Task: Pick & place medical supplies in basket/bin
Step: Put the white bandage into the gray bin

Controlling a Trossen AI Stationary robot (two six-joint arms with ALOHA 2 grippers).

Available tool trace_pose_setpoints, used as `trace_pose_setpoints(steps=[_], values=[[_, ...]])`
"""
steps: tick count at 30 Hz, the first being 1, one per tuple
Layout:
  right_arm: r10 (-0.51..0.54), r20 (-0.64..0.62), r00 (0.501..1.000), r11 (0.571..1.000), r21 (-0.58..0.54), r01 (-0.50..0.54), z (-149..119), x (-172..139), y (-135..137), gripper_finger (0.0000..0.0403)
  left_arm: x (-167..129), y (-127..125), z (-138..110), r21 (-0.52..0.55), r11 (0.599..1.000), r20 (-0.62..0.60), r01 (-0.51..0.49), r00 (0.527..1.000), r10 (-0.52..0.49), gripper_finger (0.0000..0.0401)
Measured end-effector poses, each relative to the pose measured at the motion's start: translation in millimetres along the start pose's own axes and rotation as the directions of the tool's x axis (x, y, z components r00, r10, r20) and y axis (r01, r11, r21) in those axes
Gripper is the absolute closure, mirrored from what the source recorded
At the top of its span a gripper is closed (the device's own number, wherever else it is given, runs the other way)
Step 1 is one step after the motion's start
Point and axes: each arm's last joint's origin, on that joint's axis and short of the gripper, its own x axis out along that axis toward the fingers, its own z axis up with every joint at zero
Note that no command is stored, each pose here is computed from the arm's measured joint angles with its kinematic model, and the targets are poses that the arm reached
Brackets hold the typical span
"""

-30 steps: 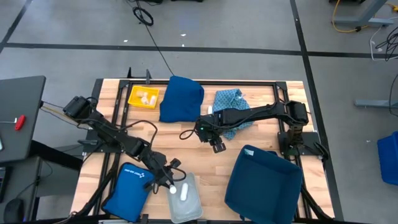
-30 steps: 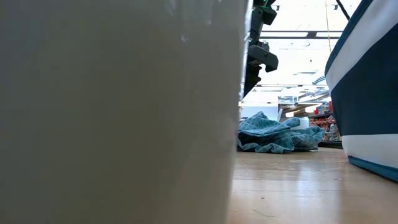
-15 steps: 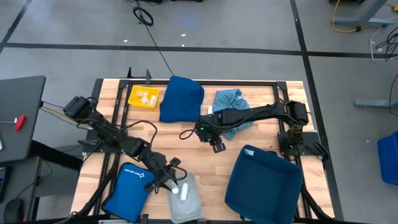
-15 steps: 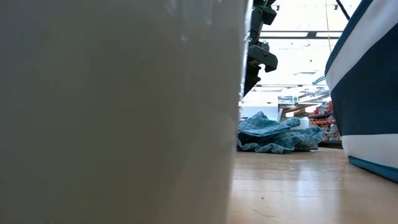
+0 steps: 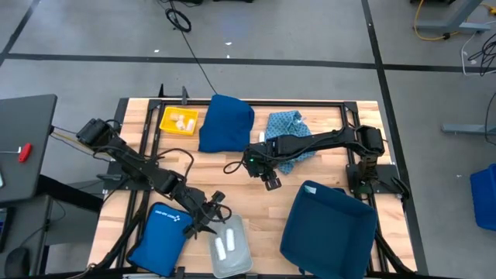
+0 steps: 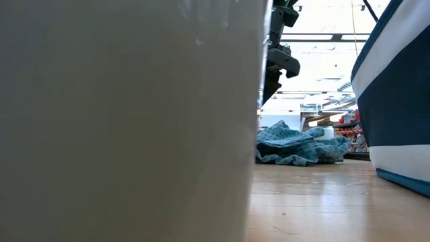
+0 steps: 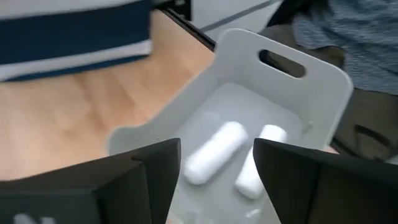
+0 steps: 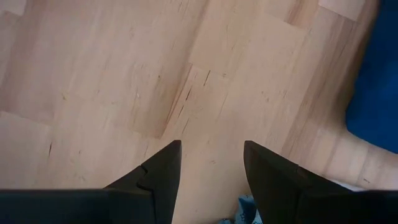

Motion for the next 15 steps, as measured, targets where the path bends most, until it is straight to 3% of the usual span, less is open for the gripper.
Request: trace_pose_setpoints(steps=[9, 15], values=[[-0.002, 0.006, 1.0, 1.0, 0.0, 0.002, 0.6, 0.0, -0.2, 0.0222, -20.2, 5.1, 5.2, 0.059, 0.979, 0.027, -0.194, 0.981, 0.192, 0.0195], [0.014, 0.04, 0.999, 1.0, -0.005, -0.013, 3.2, -0.1, -0.6, 0.0222, -45.1, 16.3, -5.8, 0.003, 0.968, 0.124, -0.249, 0.961, 0.247, 0.0196]])
